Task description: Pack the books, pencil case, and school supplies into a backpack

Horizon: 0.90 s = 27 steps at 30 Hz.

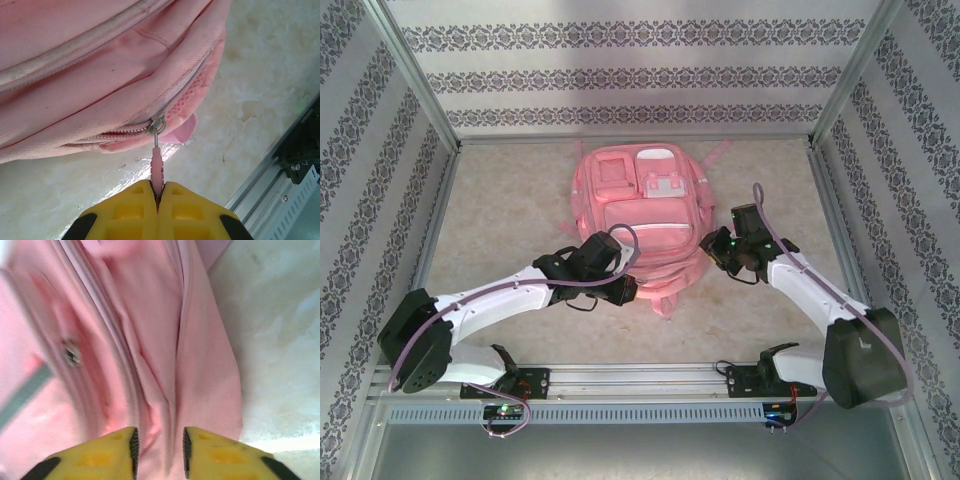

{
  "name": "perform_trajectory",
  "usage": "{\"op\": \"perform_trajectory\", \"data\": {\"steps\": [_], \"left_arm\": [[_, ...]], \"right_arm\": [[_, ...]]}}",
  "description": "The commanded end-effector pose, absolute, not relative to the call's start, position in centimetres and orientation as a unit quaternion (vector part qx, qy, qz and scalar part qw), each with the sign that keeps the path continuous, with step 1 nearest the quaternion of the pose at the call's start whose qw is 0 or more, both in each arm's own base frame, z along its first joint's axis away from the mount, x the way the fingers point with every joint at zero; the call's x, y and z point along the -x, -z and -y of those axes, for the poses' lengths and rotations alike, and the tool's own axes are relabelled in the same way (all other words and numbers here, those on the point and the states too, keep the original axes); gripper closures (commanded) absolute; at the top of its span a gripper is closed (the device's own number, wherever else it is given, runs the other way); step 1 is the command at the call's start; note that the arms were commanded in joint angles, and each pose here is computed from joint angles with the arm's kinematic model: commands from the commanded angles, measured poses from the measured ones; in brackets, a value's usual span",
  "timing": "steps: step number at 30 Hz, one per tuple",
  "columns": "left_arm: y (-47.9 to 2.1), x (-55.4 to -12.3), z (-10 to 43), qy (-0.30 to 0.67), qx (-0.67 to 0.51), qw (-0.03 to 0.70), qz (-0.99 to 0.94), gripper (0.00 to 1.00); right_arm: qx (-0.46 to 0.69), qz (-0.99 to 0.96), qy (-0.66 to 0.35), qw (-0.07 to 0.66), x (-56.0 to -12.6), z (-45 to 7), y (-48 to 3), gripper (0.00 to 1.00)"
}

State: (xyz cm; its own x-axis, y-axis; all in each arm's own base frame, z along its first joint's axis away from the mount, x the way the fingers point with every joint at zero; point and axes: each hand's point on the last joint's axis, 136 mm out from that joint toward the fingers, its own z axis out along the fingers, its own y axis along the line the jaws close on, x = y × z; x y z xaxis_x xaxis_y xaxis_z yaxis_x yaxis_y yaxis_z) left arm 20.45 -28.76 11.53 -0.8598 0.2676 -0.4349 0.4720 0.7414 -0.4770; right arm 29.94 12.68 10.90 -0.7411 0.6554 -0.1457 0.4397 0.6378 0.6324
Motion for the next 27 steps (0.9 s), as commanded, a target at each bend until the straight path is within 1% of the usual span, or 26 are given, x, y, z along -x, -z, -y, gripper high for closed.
{"op": "perform_trajectory", "data": {"steps": [1, 3, 6, 9, 14, 20, 27], "left_arm": [[-13.1, -20.3, 30.4, 0.328, -0.214, 0.166, -0.905, 1.00], [-13.6, -20.4, 31.2, 0.332, -0.222, 0.167, -0.901, 1.00], [-14.1, -20.4, 32.3, 0.337, -0.233, 0.166, -0.897, 1.00], [-14.7, -20.2, 33.5, 0.340, -0.246, 0.165, -0.893, 1.00], [-16.3, -20.3, 35.4, 0.350, -0.262, 0.171, -0.883, 1.00], [-16.8, -20.4, 38.2, 0.356, -0.284, 0.163, -0.875, 1.00], [-17.0, -20.0, 40.7, 0.360, -0.306, 0.155, -0.868, 1.00]], "right_arm": [[-0.291, -0.876, -0.297, 0.246, -30.4, -12.0, -15.0, 0.53], [-0.281, -0.876, -0.305, 0.247, -29.5, -12.5, -15.9, 0.50], [-0.270, -0.877, -0.319, 0.239, -28.0, -13.5, -16.5, 0.49], [-0.266, -0.879, -0.329, 0.218, -26.4, -14.5, -16.2, 0.48], [-0.297, -0.880, -0.328, 0.175, -23.7, -14.5, -14.6, 0.44], [-0.315, -0.874, -0.335, 0.157, -22.1, -15.1, -13.5, 0.43], [-0.317, -0.875, -0.330, 0.161, -22.2, -15.3, -12.9, 0.44]]}}
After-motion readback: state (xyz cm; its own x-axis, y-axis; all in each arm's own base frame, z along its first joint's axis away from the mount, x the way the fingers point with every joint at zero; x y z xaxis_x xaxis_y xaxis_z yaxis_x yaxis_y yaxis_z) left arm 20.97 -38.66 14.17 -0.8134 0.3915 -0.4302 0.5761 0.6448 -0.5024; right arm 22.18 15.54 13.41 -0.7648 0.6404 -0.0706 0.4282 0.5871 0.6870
